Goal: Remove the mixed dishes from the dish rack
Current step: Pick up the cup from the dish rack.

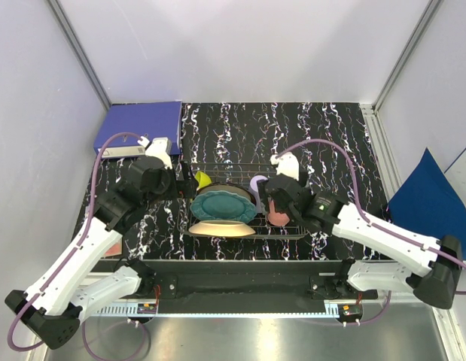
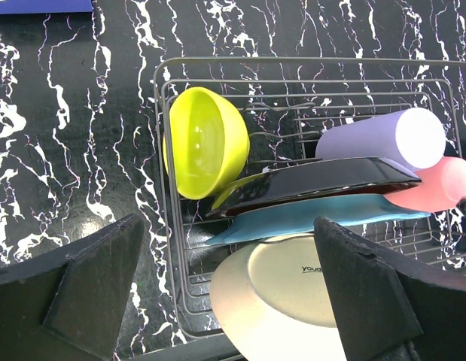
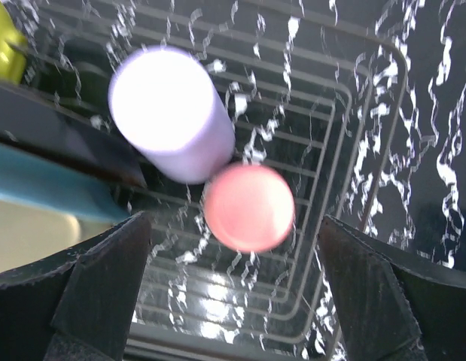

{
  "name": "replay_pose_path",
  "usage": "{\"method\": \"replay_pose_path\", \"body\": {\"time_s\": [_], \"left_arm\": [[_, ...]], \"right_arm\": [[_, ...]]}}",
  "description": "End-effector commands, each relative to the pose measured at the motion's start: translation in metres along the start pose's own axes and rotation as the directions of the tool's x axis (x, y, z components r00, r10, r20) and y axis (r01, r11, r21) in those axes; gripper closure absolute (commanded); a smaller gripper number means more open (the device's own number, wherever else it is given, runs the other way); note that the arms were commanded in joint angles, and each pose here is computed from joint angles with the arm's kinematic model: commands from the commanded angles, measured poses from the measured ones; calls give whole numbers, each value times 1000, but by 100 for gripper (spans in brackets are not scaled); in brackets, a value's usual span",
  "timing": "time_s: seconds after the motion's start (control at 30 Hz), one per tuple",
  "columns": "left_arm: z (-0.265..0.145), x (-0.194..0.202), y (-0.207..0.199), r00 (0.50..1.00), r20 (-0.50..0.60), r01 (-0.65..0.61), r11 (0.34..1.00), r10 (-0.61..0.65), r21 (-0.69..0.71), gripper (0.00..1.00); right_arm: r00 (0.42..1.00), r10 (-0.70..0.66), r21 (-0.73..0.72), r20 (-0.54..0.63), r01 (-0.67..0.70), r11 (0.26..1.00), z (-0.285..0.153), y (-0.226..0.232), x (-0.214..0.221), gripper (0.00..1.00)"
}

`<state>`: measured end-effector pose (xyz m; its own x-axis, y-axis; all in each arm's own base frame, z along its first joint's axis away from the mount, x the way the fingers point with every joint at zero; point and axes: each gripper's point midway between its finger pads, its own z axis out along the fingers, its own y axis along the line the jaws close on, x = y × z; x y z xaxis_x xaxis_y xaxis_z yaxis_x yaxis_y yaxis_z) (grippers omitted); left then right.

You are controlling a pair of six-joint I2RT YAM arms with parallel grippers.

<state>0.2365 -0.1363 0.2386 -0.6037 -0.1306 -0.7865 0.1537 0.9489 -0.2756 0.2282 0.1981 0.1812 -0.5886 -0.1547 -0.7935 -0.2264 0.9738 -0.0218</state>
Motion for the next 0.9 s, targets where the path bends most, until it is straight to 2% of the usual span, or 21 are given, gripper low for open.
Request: {"method": "replay_pose_path", "body": {"time_s": [0.0,0.13,0.3,0.57,0.87], "left_arm": [[0,-2,-1,1000,26,-3,1000,3,11,1],[0,2,2,1000,21,-2,1000,2,7,1],[-1,4,5,1000,23,-5,1000,5,-1,1],[2,10,8,1000,8,-6,1000,6,-15,1],[8,14,7,1000,-20,-1,1000,1,-20,1]], "right_arm": [[997,-7,50,76,3,999,11,3,-35,0],[998,37,31,52,-38,999,32,8,-38,0],[988,125,-20,94,-123,992,43,10,-60,0],[983,157,-125,94,-145,982,46,32,-70,0],[985,157,-124,77,-147,981,64,44,-75,0]]}}
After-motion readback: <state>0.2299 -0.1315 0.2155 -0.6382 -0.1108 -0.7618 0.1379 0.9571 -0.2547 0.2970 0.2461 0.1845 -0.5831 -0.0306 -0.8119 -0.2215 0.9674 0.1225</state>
